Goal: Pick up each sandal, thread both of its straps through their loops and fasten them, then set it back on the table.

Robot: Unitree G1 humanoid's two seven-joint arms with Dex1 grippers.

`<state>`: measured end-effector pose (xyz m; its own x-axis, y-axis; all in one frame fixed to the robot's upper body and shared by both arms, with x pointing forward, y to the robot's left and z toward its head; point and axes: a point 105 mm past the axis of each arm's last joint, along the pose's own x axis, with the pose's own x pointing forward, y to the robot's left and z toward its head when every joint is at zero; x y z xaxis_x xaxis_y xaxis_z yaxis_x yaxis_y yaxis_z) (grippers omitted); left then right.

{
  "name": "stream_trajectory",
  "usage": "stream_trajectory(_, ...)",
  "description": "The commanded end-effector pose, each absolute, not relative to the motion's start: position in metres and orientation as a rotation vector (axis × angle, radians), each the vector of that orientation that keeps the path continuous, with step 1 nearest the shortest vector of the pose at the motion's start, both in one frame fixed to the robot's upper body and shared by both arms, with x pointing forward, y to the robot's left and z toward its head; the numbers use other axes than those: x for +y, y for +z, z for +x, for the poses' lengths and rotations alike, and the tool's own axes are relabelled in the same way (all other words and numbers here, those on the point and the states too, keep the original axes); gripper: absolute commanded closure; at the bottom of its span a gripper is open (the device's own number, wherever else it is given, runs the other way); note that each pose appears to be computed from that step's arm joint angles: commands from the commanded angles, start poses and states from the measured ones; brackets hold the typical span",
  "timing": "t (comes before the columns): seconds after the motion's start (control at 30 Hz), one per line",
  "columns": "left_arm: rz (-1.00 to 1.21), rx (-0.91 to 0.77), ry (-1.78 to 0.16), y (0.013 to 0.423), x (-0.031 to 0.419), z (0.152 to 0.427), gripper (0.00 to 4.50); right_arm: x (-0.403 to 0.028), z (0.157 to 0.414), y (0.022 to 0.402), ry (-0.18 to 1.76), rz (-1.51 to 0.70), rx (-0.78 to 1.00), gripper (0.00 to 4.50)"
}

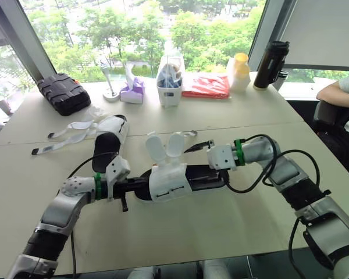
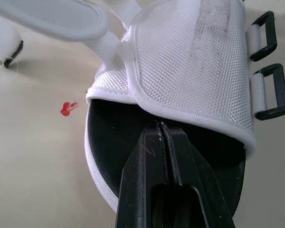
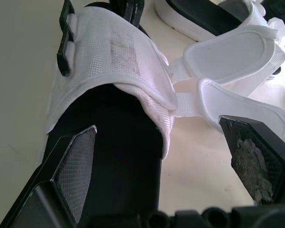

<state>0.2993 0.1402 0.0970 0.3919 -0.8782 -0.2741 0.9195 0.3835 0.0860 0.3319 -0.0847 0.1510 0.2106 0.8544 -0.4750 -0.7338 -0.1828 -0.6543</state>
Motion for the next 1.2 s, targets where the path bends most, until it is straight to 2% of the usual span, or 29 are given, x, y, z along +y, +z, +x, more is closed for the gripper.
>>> stream_trajectory(0.03,0.259,0.205,-1.196,0.097,0.135,0.298,4.47,-0.079,0.332,0.162,1.401,-1.027,-0.213,0.0)
stream_trajectory(0.63,0.193,0.192,-1.244,0.09,0.111,0.306,4.47,-0.053,0.321,0.163,1.425,-0.934,-0.246,0.0)
stream_trajectory(0.83,0.212,0.304,-1.286,0.068,0.114,0.291,4.47,-0.052,0.32,0.159,1.432,-0.944,-0.235,0.0)
stream_trajectory(1.03,0.234,0.424,-1.318,0.054,0.124,0.275,4.47,-0.061,0.328,0.16,1.402,-0.972,-0.219,0.0)
stream_trajectory(1.2,0.245,0.435,-1.304,0.052,0.125,0.274,4.47,-0.087,0.348,0.177,1.328,-0.996,-0.149,0.0)
